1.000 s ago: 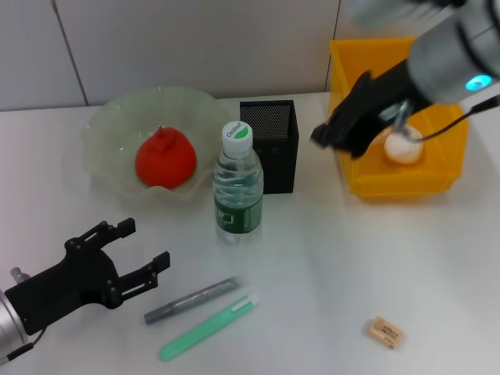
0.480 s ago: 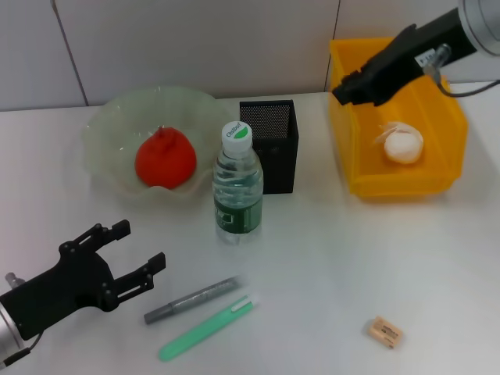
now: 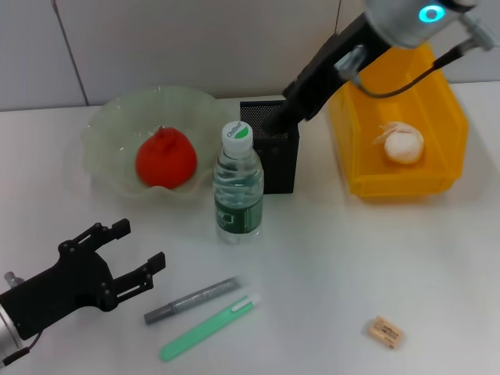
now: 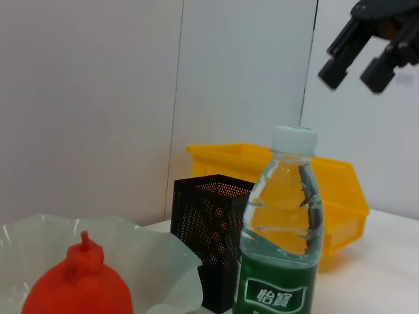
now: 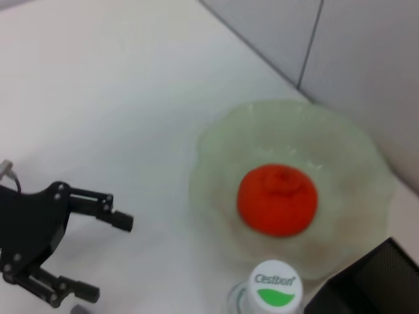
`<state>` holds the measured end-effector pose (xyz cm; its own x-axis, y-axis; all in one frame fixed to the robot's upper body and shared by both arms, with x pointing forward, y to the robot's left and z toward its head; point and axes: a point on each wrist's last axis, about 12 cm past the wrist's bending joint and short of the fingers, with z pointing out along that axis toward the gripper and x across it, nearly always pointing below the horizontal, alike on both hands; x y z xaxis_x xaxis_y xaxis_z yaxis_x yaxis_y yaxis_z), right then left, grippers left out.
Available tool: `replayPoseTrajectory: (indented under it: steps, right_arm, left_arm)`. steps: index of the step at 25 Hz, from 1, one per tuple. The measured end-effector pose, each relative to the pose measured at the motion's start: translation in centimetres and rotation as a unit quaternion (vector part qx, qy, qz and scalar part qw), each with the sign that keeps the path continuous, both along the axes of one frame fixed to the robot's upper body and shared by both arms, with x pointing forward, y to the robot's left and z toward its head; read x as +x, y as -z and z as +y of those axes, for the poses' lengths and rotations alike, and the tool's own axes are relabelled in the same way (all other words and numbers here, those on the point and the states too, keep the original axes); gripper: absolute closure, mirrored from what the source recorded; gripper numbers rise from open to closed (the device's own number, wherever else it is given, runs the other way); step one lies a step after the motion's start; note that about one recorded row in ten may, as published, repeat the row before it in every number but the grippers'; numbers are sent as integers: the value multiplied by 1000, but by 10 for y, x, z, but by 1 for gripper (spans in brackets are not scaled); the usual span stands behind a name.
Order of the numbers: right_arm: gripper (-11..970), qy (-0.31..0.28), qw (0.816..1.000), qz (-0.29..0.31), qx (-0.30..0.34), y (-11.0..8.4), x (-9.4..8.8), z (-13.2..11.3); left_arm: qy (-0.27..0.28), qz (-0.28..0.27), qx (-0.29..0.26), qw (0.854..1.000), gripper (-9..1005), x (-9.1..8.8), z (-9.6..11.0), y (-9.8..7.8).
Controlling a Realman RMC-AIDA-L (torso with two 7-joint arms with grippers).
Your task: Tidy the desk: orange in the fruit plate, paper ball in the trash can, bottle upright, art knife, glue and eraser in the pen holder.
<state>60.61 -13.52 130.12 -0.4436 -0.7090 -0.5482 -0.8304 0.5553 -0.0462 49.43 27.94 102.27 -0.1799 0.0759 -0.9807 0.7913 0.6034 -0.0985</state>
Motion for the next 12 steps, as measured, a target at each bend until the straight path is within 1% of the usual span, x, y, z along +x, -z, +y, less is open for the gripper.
replayPoseTrajectory:
  steps: [7,9,10,12]
  right_arm:
    - [289,-13,1000,-14,-22,2,3,15]
    - [242,-20,999,-13,-23,2,5,22]
    - [219,-26,999,-13,-26,4,7,30]
    - [194,-27,999,-13,-36,7,10,34]
  left_arm:
    - [0,0,0,1000,169,0,0,0]
    - [0,0,0,1000,169,0,0,0]
    - [0,0,-1,1000,169,0,0,0]
    - [-1,0,-1,1000,169,0,0,0]
